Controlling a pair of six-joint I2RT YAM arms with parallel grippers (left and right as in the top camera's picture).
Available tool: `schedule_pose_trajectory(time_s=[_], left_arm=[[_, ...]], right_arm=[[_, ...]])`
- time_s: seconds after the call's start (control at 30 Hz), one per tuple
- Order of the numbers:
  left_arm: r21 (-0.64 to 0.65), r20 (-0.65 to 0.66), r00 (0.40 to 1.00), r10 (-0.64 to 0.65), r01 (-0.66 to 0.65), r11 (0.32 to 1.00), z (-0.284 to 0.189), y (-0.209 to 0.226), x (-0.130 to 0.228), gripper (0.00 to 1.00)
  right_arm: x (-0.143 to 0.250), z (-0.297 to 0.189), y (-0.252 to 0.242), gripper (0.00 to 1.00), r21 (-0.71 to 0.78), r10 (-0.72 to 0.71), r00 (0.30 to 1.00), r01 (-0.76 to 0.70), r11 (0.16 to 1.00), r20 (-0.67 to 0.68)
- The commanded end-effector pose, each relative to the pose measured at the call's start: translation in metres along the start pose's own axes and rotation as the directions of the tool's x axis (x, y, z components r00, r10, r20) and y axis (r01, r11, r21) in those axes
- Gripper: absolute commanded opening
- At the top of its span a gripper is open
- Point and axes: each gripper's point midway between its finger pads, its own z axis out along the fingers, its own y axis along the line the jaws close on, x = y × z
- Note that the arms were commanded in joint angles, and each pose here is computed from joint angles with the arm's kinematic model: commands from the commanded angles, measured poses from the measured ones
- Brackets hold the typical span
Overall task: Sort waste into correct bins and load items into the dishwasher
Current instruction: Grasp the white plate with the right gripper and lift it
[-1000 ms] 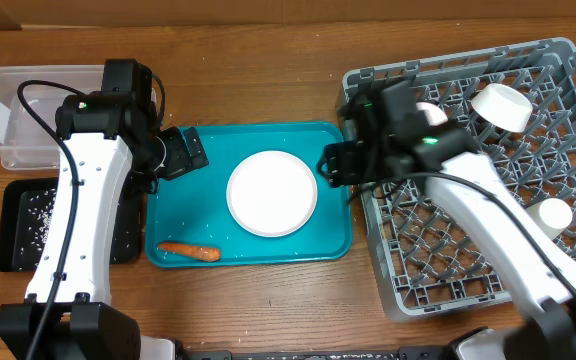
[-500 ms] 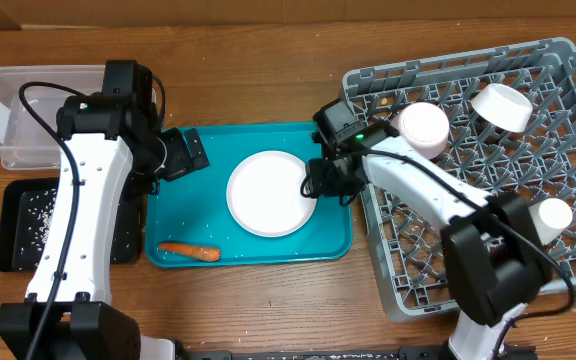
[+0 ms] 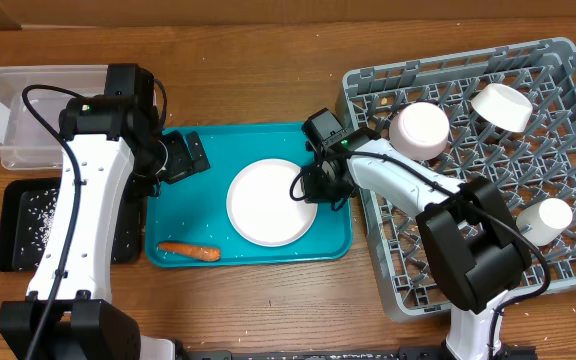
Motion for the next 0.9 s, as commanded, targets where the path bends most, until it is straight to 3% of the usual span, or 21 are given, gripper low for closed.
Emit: schedule_pose_trajectory(time_s=[0.0, 0.1, 0.27, 0.53, 0.63, 0.73, 0.83, 0.87], left_arm=[[0.009, 0.0, 1.0, -0.019, 0.019, 1.0, -0.001, -0.001, 0.002, 1.0], [0.009, 0.002, 1.0, -0.019, 0.019, 1.0, -0.001, -0.001, 0.002, 1.0], [-0.007, 0.011, 1.0, -0.019, 0.019, 1.0, -0.001, 0.001, 0.0, 1.0], [-0.011, 0.018, 1.0, -0.019, 0.019, 1.0, -0.001, 0.002, -0.002, 1.0], [-0.009, 0.022, 1.0, -0.018, 0.018, 1.0, -0.001, 0.002, -0.003, 1.0], [-0.01, 0.021, 1.0, -0.018, 0.018, 1.0, -0.001, 0.002, -0.002, 1.0], [-0.01, 0.022, 1.0, -0.018, 0.018, 1.0, -0.001, 0.002, -0.003, 1.0], [-0.01, 0.021, 1.0, -0.018, 0.018, 1.0, -0.001, 0.002, -0.002, 1.0]], right_arm=[[-0.006, -0.009, -0.002, 0.04, 0.017, 0.004, 1.0, -0.004, 1.0, 0.017], [-0.023, -0.041, -0.004, 0.04, 0.021, 0.02, 0.996, -0.021, 1.0, 0.082], [-0.057, -0.138, -0.032, 0.04, 0.133, 0.035, 0.95, -0.08, 0.988, 0.311], [-0.069, -0.297, -0.119, 0.04, 0.349, 0.006, 0.717, -0.346, 0.871, 0.697], [-0.062, -0.336, -0.16, 0.04, 0.466, -0.051, 0.667, -0.461, 0.755, 0.743], [-0.047, -0.366, -0.202, 0.04, 0.555, -0.079, 0.627, -0.616, 0.56, 0.775], [-0.025, -0.396, -0.236, 0.04, 0.53, -0.089, 0.533, -0.782, 0.328, 0.841], [-0.021, -0.4, -0.243, 0.04, 0.521, -0.092, 0.519, -0.804, 0.287, 0.85]])
